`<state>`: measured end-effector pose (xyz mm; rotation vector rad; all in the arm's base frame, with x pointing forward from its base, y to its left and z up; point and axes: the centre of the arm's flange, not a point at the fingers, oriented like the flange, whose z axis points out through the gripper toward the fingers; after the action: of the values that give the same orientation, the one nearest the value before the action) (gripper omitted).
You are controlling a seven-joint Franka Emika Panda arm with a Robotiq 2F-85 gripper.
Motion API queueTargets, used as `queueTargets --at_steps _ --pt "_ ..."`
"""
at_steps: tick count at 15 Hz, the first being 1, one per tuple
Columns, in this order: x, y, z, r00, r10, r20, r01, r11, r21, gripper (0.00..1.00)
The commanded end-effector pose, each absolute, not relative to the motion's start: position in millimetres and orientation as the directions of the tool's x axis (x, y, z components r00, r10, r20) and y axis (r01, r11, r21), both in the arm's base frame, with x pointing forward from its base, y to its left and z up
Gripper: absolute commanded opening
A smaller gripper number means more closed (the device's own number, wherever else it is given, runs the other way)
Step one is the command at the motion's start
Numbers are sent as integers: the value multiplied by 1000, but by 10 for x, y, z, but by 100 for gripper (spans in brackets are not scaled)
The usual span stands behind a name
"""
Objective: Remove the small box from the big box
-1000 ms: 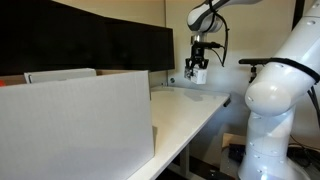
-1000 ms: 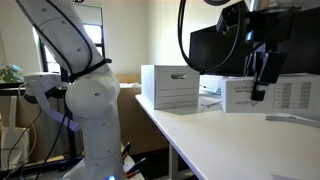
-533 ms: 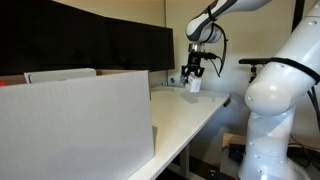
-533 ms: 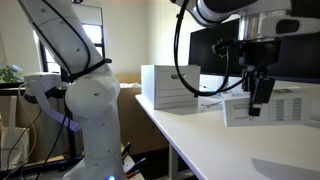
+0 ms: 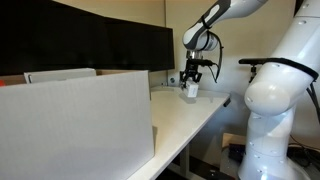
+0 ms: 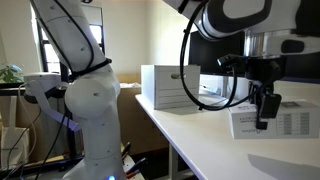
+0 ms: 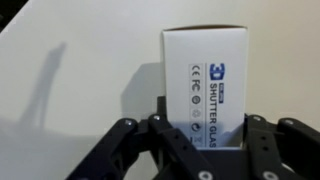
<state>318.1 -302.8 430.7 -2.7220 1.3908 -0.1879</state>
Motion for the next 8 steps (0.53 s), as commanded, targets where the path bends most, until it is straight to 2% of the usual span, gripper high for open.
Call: queueTargets --at_steps 1,6,8 --pt "3405 -3066 4105 553 -830 74 -824 -558 -98 31" --pt "3645 -3147 3878 537 -843 44 -841 -538 -50 31" --pt "3545 -3279 3825 529 -848 29 -847 -530 -35 31"
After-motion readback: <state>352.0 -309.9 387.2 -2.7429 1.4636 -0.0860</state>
